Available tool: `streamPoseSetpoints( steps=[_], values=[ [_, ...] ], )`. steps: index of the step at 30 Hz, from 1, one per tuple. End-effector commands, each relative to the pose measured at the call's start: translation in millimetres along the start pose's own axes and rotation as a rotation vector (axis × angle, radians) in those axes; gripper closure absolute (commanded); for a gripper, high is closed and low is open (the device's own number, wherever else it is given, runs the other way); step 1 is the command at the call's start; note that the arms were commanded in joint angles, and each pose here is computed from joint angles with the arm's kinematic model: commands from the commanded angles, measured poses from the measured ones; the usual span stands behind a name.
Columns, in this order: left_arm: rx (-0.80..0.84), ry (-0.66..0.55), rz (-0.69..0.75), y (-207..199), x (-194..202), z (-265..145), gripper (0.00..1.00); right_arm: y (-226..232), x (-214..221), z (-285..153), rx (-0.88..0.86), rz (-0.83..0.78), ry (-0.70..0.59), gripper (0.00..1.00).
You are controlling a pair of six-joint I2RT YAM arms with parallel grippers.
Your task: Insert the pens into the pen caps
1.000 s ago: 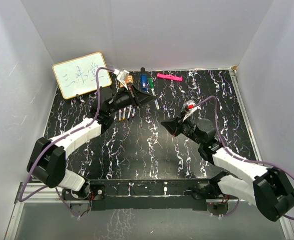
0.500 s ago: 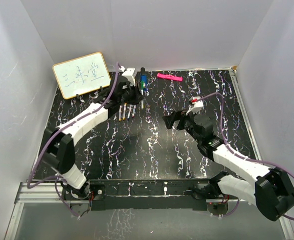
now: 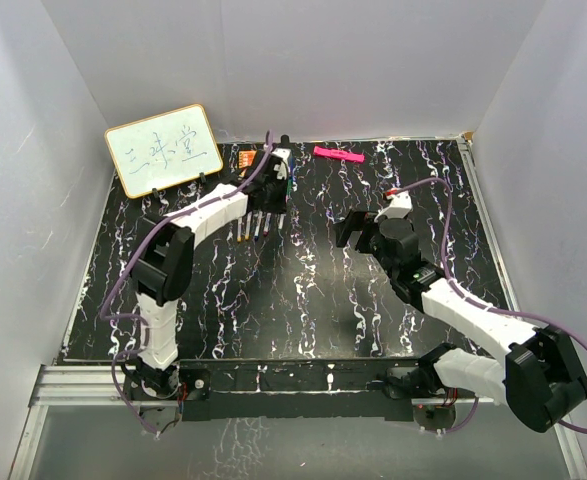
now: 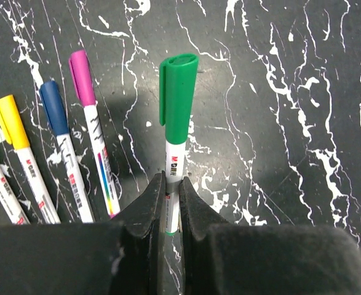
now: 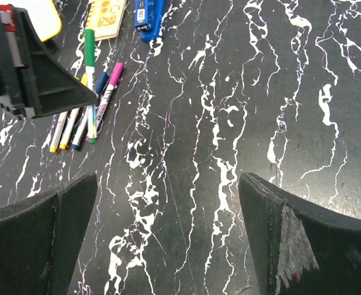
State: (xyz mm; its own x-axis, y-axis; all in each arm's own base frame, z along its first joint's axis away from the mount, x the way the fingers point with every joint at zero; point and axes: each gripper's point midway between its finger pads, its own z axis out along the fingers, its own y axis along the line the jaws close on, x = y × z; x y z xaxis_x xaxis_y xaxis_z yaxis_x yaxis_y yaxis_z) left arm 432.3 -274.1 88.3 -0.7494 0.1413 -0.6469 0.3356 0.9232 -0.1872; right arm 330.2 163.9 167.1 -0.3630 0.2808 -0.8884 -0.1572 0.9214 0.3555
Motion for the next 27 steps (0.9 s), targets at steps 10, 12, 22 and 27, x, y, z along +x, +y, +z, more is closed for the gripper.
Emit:
streamPoseSetpoints(
  steps=[10,12,22,27],
  values=[
    [-0.073,0.118,-0.037,12,14,24,1.00,12,-34,-2,-0.010,0.026,-0.075,0.02],
    [-0.081,0.143,-0.039,14,21,27,1.00,14,-34,-2,-0.019,0.026,-0.076,0.02],
    [-0.163,0.219,-0.050,30,42,37,0.96,14,-29,1,-0.025,0.028,-0.063,0.02],
    [-0.175,0.230,-0.058,32,47,40,0.88,14,-28,1,-0.027,0.031,-0.066,0.02]
  ],
)
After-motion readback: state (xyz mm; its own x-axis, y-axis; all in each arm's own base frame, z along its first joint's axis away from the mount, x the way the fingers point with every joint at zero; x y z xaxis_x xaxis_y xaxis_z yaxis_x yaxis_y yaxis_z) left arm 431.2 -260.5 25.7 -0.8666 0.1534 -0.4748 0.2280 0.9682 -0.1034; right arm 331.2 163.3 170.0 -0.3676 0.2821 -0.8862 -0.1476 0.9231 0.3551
